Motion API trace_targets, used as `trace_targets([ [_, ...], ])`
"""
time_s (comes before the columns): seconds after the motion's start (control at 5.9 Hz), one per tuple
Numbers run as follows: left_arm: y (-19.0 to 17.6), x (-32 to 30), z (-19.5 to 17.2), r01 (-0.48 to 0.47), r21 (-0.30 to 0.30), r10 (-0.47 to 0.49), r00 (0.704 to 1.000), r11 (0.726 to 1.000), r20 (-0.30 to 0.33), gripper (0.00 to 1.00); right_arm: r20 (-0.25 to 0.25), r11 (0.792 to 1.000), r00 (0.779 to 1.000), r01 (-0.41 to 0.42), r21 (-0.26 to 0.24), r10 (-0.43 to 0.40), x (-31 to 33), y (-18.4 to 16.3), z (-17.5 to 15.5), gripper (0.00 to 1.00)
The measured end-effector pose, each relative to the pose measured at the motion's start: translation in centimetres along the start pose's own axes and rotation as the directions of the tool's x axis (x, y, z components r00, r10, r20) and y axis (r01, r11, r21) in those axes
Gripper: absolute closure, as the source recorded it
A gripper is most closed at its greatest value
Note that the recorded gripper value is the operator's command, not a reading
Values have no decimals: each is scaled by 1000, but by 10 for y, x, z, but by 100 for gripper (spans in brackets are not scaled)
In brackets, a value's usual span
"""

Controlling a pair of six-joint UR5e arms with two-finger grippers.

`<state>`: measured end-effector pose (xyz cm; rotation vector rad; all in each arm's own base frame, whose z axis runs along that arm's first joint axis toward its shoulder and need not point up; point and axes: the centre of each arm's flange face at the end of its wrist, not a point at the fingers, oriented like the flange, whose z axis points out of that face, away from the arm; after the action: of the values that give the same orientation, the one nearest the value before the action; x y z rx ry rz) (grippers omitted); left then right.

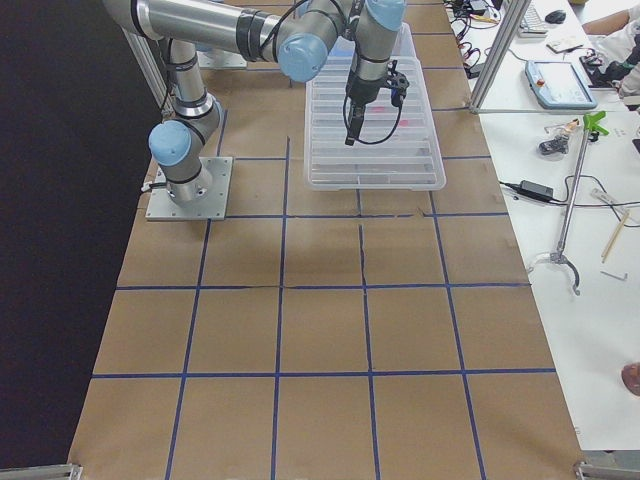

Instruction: Place red block in blue tray from box

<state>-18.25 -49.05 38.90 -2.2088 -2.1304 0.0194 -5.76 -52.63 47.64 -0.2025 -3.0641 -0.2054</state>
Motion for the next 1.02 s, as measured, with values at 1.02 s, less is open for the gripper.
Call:
trace_targets([
  [1.02,7,-50,107,77,15,-77,994,997,73,2,-3,1000,1000,4,-3,-4,1,-1,1,0],
])
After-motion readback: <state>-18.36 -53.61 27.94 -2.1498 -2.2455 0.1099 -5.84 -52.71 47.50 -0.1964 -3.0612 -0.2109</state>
